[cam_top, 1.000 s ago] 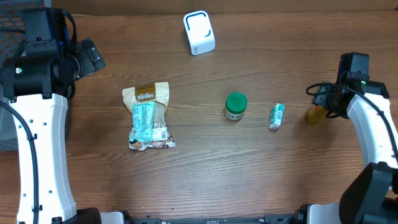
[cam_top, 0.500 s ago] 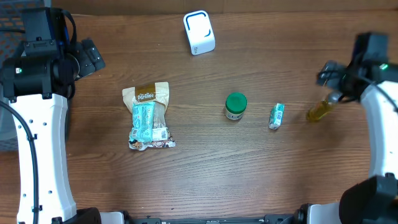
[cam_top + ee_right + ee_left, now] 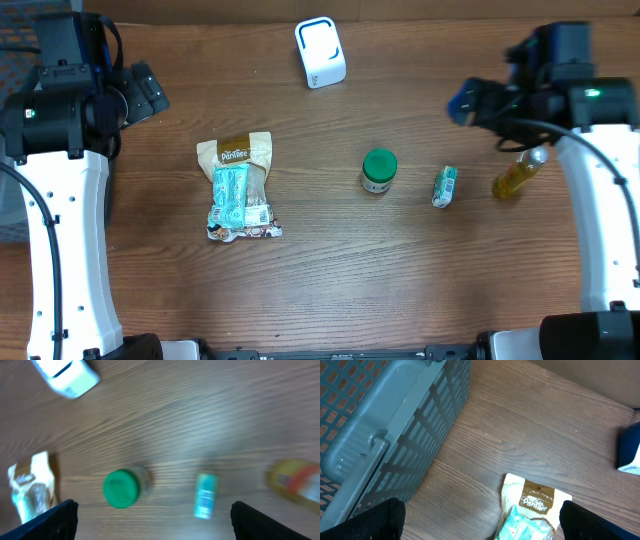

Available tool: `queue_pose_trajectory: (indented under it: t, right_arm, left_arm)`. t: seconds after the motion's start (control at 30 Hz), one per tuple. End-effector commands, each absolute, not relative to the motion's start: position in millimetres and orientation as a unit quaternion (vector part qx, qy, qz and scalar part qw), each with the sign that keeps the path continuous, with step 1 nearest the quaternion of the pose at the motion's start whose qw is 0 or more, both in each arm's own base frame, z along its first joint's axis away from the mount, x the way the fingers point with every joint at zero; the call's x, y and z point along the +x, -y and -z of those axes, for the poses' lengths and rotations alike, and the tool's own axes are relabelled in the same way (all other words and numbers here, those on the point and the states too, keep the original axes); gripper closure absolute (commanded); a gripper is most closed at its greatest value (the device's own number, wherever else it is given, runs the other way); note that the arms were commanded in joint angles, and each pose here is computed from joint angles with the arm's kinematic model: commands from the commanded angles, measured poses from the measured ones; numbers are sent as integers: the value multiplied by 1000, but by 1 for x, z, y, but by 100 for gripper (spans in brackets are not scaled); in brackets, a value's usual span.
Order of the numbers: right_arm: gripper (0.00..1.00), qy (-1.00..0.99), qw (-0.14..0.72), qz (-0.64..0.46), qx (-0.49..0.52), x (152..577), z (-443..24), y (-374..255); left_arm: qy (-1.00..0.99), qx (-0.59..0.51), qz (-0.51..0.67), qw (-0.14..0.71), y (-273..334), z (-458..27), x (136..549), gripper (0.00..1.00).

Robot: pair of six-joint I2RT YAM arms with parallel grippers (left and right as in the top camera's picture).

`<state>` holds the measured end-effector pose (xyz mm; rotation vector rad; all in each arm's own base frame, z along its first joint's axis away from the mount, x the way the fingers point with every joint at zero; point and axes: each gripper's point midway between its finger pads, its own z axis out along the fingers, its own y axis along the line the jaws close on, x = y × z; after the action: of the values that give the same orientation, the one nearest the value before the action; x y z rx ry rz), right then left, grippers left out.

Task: Scan the item barcode
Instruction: 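Move the right gripper left over the green-lidded jar and lower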

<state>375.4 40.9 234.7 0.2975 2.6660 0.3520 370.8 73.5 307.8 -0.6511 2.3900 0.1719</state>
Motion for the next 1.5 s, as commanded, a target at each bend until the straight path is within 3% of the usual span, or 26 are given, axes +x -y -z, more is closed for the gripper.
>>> queue_pose_trajectory:
  t: [0.0,0.1,0.17,0.47,0.67,1.13,1.47]
  right_arm:
    - [7,-965,193,-163,66,369,-212,-94]
    - [7,-964,198,-175,24,369,-191,-128]
    - [0,-965,196,-171,29,369,-173,-140]
    - [0,-975,186,-121,24,372,-94,-173]
    - [0,-978,174,-77,81,382,-59,-161]
    - [0,-976,173,-95,92,383,-60,-167]
    - [1,-952,263,-122,96,424,-82,-176]
  left_arm:
    - [-909,-252,-71,325,-76,-309,371,0]
    - [-909,-252,-71,325,-76,-309,371,1]
    - [-909,-252,-71,325,-76,-309,371,1]
    - [-909,-252,-71,325,-76,-309,371,0]
    - [-909,-252,-71,325,-76,-309,371,0]
    - [-909,-252,-71,325,-76,-309,371,0]
    - [-909,-252,-71,325,-76,-309,371,0]
